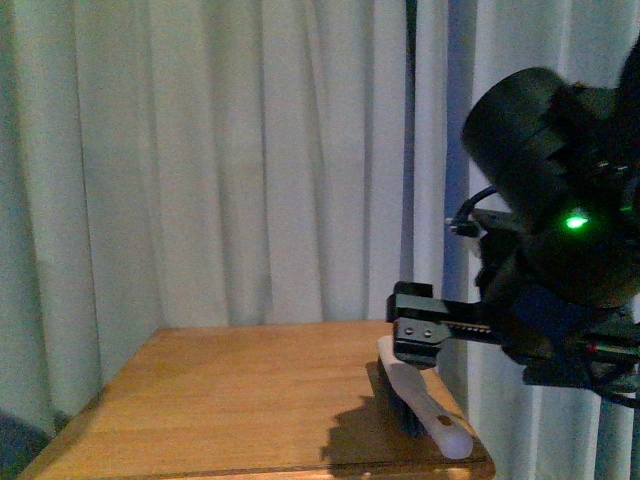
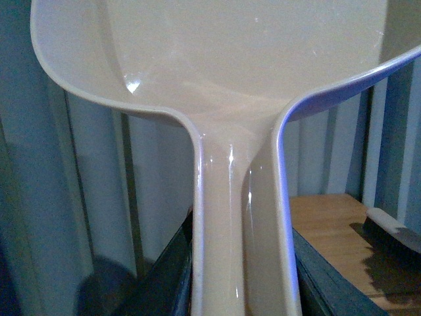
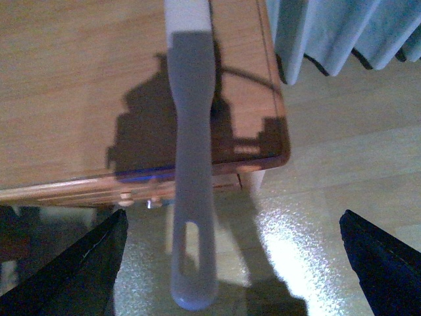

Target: Clean up trash

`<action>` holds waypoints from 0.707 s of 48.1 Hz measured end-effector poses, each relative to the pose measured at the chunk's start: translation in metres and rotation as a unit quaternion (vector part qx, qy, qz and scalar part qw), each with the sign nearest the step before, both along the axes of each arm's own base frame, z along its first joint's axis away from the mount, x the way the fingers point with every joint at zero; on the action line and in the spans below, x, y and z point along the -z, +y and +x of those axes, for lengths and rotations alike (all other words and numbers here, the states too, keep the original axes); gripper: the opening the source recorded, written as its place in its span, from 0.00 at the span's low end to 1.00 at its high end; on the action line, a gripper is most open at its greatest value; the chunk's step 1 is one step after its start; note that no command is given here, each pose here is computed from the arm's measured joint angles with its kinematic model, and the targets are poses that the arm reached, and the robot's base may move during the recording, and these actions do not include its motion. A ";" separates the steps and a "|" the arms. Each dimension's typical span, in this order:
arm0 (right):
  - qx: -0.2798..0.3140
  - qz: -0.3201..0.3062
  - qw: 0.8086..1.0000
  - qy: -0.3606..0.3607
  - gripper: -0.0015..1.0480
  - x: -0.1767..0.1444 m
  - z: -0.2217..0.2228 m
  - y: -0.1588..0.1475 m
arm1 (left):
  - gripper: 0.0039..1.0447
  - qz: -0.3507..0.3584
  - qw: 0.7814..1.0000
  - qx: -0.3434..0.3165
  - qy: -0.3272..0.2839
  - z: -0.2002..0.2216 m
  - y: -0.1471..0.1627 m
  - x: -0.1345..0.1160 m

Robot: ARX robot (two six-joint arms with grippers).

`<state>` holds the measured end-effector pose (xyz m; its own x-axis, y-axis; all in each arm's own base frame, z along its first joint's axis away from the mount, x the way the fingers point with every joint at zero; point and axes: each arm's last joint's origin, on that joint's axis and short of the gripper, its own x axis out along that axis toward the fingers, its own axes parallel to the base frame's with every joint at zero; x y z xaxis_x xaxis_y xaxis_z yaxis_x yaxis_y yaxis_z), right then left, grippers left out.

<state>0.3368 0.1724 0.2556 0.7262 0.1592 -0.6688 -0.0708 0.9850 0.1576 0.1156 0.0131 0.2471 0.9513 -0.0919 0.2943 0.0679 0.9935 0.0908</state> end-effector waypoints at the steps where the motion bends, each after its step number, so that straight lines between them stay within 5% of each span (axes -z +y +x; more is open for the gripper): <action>1: 0.003 -0.003 1.000 0.003 0.93 0.003 0.003 0.005 | 0.25 0.000 1.000 0.000 0.000 0.000 0.000 0.000; 34: 0.048 -0.005 0.994 0.096 0.89 0.060 0.054 0.040 | 0.25 0.000 1.000 0.000 0.000 0.000 0.000 0.000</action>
<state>0.3907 0.2125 0.1960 0.5967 0.0882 -0.7976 0.0547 0.9872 0.1501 0.1156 0.0131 0.2471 0.9513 -0.0919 0.2943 0.0680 0.9936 0.0905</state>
